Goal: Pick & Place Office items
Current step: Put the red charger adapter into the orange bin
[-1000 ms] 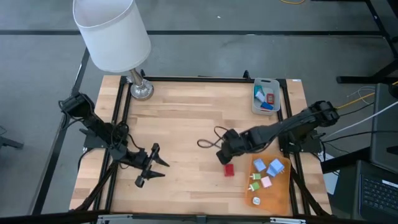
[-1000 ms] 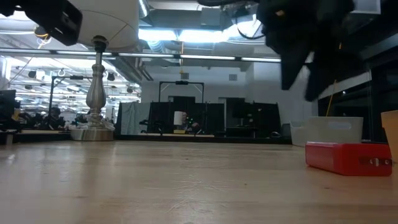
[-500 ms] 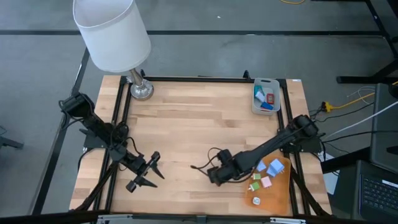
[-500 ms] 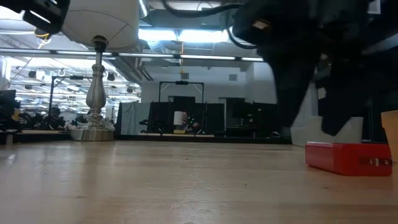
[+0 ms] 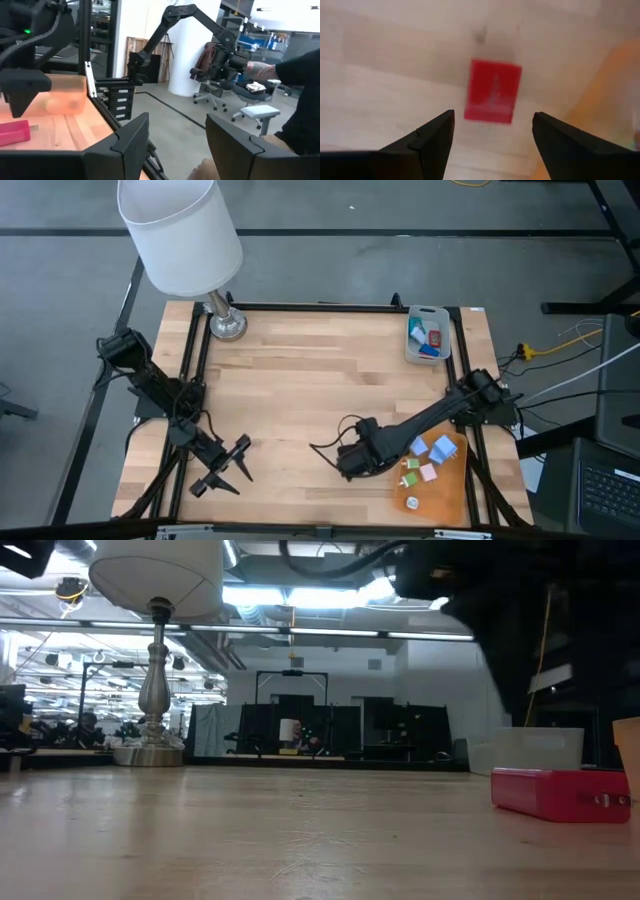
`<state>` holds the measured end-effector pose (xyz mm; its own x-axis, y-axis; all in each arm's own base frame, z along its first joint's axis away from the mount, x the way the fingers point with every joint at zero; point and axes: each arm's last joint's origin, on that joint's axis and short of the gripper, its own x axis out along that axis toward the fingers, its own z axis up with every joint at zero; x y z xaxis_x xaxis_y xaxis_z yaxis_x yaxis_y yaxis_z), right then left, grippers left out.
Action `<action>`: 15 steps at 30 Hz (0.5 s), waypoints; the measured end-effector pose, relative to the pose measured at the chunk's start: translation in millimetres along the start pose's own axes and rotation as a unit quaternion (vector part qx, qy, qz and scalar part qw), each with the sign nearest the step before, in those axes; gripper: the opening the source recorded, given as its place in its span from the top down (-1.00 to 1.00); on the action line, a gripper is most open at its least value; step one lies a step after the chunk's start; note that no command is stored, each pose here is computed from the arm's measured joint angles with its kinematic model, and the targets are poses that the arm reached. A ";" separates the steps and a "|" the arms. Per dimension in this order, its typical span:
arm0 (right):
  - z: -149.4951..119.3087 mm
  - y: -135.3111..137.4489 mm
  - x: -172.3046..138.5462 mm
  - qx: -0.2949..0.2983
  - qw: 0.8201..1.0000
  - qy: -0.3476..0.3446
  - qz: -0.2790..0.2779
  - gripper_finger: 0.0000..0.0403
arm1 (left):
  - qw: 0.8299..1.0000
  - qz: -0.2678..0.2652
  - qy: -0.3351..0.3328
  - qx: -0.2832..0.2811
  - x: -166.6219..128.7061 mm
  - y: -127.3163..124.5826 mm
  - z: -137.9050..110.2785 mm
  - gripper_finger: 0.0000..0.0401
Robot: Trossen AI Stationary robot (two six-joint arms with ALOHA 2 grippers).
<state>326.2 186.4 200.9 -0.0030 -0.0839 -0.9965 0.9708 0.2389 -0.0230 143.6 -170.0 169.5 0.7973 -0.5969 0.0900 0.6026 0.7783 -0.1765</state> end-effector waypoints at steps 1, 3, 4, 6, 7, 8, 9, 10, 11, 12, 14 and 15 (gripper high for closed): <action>-2.2 -0.7 0.0 0.005 1.000 0.002 -0.001 -0.32 | 1.000 -0.002 0.000 0.003 -0.2 -0.7 -0.1 0.05; -5.5 -1.1 -0.4 0.014 1.000 0.003 0.003 -0.32 | 1.000 -0.004 0.002 0.006 -0.4 -1.4 -0.6 0.05; -6.5 -0.8 0.2 0.019 1.000 0.002 0.004 -0.32 | 1.000 -0.005 0.003 0.009 -0.4 -1.5 -0.7 0.05; -6.8 0.0 2.7 0.028 1.000 0.000 0.001 -0.32 | 1.000 -0.009 0.006 0.010 -0.4 -1.7 -1.3 0.06; -7.1 0.7 4.5 0.028 1.000 -0.001 -0.001 -0.32 | 1.000 -0.010 0.008 0.011 -0.3 -1.6 -1.6 0.05; -7.6 2.0 7.3 0.029 1.000 -0.001 -0.001 -0.32 | 1.000 -0.011 0.008 0.011 -0.3 -1.7 -1.6 0.05; -8.3 3.5 10.8 0.029 1.000 -0.001 -0.003 -0.32 | 1.000 -0.011 0.008 0.011 -0.3 -1.7 -1.5 0.05; -9.2 4.9 14.8 0.028 1.000 0.001 -0.007 -0.32 | 1.000 -0.011 0.008 0.011 -0.3 -1.7 -1.6 0.05; -9.3 6.6 19.2 0.027 1.000 0.003 -0.012 -0.32 | 1.000 -0.011 0.008 0.011 -0.3 -1.7 -1.6 0.05; -9.3 7.9 23.4 0.025 1.000 0.008 -0.018 -0.32 | 1.000 -0.011 0.008 0.011 -0.3 -1.7 -1.5 0.05; -8.5 9.4 30.8 0.018 0.999 0.015 -0.034 -0.32 | 1.000 -0.014 0.009 0.011 -0.4 -1.9 -1.6 0.06; -7.3 10.3 34.4 0.016 0.999 0.019 -0.041 -0.32 | 1.000 -0.017 0.009 0.011 -0.3 -2.0 -1.6 0.06</action>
<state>334.3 193.0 165.8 -0.0920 -0.0658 -0.9936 0.9739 0.2020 -0.1036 142.1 -171.7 168.3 0.7760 -0.6259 0.0779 0.6297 0.7617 -0.1527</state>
